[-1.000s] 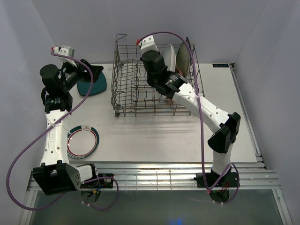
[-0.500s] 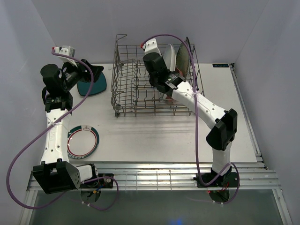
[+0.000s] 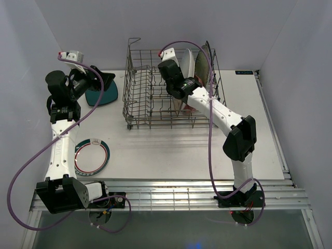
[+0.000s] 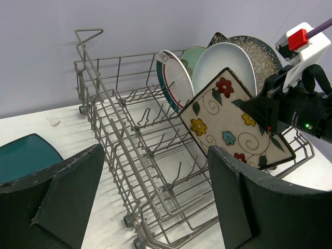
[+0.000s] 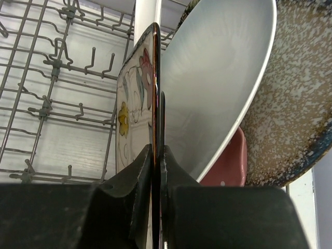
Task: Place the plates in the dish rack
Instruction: Insert the plate into the dish rack.
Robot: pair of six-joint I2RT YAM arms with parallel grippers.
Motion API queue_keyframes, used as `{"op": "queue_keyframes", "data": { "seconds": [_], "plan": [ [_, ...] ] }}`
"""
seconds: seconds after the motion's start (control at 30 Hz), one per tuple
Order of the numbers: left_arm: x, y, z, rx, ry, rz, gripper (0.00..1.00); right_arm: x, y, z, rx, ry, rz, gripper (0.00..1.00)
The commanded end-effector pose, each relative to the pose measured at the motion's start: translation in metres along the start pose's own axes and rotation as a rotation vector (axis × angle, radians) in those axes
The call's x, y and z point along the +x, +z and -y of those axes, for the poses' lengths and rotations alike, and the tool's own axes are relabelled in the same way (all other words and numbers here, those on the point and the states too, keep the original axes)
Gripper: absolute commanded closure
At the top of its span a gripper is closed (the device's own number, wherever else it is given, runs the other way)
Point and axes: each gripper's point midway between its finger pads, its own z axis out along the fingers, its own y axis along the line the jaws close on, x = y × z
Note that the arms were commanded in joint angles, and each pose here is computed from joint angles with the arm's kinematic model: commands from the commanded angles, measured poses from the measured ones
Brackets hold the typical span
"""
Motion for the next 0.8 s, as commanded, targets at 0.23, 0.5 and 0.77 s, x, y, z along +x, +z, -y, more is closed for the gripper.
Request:
{"op": "queue_keyframes", "data": {
  "seconds": [0.23, 0.5, 0.77],
  "plan": [
    [0.003, 0.001, 0.001, 0.014, 0.002, -0.010, 0.09, -0.060, -0.006, 0.030, 0.031, 0.207, 0.114, 0.92],
    [0.005, 0.002, 0.001, 0.016, -0.002, -0.016, 0.09, -0.046, 0.007, 0.042, 0.015, 0.268, 0.056, 0.92],
    [0.006, 0.003, 0.001, 0.019, -0.007, -0.022, 0.09, -0.043, 0.009, 0.049, 0.021, 0.283, 0.045, 0.84]
  ]
}}
